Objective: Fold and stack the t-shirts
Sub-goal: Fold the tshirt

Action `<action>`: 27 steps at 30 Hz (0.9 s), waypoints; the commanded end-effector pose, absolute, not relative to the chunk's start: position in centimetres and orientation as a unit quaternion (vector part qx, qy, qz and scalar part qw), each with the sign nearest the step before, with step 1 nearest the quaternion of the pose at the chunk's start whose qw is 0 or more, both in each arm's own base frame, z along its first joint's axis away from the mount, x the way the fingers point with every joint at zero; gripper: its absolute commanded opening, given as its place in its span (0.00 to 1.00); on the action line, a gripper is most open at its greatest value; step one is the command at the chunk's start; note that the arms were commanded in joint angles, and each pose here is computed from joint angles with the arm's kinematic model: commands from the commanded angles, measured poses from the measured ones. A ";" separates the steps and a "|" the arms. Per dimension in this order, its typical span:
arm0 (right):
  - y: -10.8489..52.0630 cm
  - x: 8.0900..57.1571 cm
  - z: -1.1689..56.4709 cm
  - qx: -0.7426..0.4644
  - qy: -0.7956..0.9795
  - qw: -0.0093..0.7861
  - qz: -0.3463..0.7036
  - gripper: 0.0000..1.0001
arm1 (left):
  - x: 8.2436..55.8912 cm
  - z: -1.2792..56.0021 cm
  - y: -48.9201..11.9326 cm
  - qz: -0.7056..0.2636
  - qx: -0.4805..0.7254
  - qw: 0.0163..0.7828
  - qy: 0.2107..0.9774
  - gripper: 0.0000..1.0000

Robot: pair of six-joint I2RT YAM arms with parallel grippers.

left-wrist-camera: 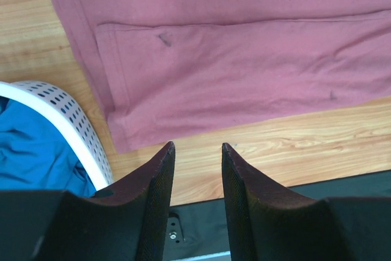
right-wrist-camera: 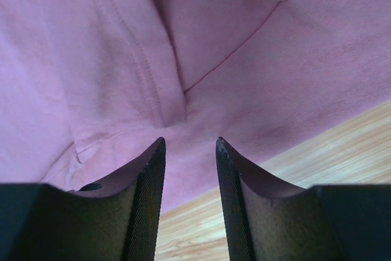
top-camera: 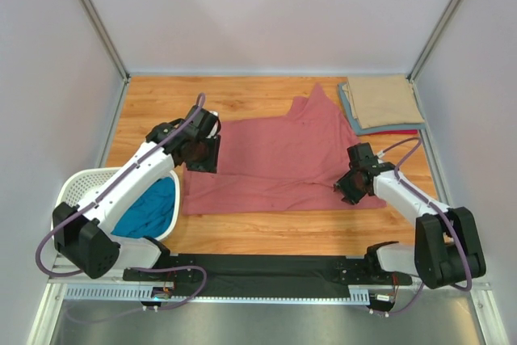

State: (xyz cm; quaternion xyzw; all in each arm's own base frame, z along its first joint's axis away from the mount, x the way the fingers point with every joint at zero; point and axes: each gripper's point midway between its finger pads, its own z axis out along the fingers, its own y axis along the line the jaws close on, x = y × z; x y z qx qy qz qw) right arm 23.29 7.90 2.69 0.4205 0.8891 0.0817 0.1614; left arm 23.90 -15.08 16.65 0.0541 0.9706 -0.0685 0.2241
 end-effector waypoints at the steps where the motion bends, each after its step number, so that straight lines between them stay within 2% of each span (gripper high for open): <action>1: 7.1 25.6 3.5 0.446 0.869 0.204 0.070 0.40 | 24.4 16.9 -15.1 -0.073 0.067 0.240 0.966 0.44; 22: 6.9 27.8 3.9 0.444 0.866 0.222 0.055 0.32 | 24.5 15.2 -15.7 -0.076 0.070 0.220 0.970 0.44; 27: 7.2 27.9 4.8 0.463 0.851 0.236 0.078 0.35 | 24.5 14.8 -16.0 -0.079 0.072 0.213 0.971 0.44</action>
